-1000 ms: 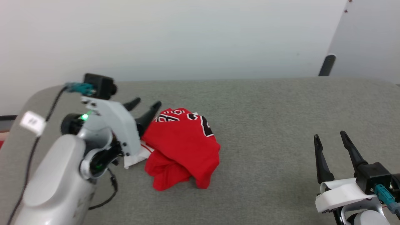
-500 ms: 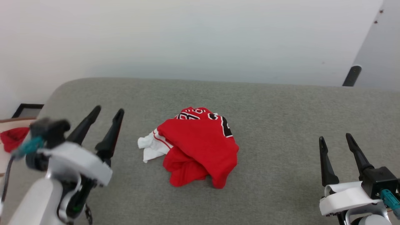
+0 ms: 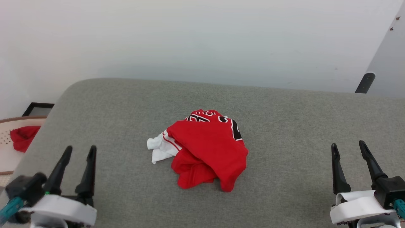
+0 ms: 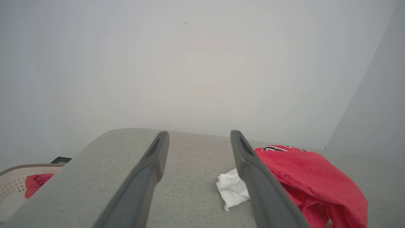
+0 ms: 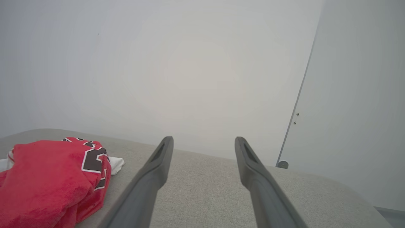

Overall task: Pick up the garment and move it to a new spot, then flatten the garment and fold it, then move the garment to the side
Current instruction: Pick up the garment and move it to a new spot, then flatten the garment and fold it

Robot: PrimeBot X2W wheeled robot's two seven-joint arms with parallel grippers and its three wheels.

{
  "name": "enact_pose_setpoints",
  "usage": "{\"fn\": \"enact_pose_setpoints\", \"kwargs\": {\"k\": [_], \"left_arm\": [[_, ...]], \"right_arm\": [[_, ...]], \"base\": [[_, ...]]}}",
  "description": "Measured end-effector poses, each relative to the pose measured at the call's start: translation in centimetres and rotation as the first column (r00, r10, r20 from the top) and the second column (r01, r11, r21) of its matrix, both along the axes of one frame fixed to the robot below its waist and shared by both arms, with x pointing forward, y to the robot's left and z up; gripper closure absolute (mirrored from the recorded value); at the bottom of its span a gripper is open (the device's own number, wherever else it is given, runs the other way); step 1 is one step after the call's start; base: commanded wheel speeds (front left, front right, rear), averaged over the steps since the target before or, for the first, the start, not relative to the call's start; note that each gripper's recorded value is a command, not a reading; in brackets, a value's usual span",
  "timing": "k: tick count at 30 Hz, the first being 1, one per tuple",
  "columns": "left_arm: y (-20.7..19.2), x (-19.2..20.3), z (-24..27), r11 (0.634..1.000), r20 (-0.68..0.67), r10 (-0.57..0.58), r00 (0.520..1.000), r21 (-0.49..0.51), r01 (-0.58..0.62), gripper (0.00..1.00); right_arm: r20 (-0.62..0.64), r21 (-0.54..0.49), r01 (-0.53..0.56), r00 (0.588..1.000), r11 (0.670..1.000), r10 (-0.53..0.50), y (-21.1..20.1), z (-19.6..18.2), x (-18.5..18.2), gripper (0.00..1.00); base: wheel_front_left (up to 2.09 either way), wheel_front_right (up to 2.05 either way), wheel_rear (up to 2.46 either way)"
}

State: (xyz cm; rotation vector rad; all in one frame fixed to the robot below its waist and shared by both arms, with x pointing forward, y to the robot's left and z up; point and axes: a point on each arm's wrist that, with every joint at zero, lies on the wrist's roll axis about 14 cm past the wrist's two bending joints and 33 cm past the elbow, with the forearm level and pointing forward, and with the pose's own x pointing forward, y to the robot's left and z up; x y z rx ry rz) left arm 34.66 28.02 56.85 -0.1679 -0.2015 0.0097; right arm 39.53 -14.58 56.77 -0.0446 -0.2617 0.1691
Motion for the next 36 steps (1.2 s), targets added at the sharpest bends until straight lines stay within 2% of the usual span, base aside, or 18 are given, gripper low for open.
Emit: {"fn": "enact_pose_setpoints", "kwargs": {"k": [7, 26, 30, 36], "left_arm": [[0.7, -0.7, -0.9, 0.999, -0.006, 0.045, 0.999, -0.028, -0.045, 0.00], [-0.7, -0.3, -1.4, 0.999, 0.003, 0.022, 1.000, -0.029, -0.022, 0.00], [-1.3, 0.4, -1.8, 1.000, -0.031, -0.012, 0.999, -0.029, 0.011, 0.00], [-2.8, 3.7, -0.5, 0.992, -0.110, -0.123, 0.986, -0.011, 0.123, 0.00]], "right_arm": [[-0.013, -0.017, 0.028, 1.000, 0.999, -0.028, -1.0, -0.6, -0.7, 0.00], [-0.013, -0.019, 0.061, 0.998, 0.998, -0.061, -2.1, -0.6, -1.0, 0.00], [-0.020, -0.021, 0.055, 0.998, 0.998, -0.055, -1.9, -0.9, -1.0, 0.00], [-0.019, -0.025, 0.042, 0.999, 0.999, -0.043, -1.6, -0.8, -0.5, 0.00]], "base": [[0.00, 0.00, 0.00], [0.00, 0.00, 0.00], [0.00, 0.00, 0.00], [0.00, 0.00, 0.00]]}}
